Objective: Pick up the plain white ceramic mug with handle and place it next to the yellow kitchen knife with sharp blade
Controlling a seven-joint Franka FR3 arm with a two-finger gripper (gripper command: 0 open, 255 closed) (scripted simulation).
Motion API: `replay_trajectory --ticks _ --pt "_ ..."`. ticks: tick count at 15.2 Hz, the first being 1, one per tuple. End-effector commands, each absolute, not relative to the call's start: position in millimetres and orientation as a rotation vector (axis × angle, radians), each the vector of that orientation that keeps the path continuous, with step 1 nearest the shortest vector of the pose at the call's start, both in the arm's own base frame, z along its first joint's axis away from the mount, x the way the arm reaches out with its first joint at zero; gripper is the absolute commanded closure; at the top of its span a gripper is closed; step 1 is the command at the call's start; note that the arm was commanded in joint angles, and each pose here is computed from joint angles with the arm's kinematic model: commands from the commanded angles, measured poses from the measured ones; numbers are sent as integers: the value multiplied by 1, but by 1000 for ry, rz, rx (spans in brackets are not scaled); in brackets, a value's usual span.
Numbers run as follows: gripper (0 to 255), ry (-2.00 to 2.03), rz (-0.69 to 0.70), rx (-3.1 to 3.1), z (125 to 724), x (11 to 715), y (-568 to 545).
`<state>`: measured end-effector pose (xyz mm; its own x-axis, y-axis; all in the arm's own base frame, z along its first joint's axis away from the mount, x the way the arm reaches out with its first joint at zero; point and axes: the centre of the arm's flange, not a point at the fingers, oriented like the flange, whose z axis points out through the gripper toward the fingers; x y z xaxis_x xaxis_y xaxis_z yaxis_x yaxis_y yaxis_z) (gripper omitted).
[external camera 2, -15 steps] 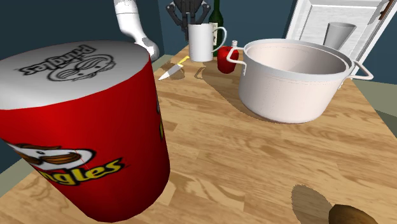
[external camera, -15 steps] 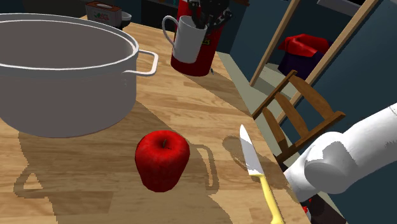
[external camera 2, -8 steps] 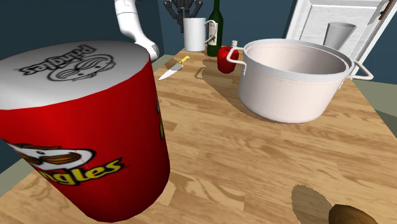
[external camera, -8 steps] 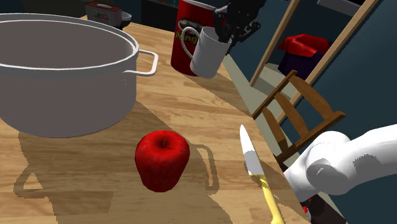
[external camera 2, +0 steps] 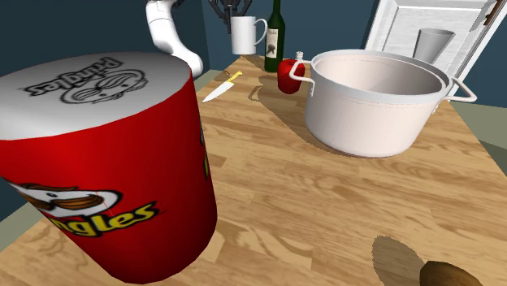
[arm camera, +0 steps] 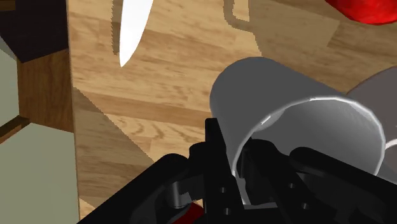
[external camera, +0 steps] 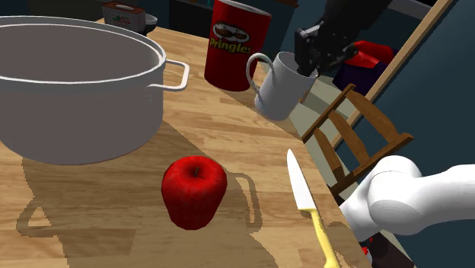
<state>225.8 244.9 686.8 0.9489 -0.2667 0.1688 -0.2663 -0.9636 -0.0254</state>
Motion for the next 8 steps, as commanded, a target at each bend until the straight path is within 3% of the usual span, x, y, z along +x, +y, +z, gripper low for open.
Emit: replay_trajectory --ticks 1,8 --pt "255 425 -268 -3099 686 199 246" --pt "255 425 -268 -3099 686 107 246"
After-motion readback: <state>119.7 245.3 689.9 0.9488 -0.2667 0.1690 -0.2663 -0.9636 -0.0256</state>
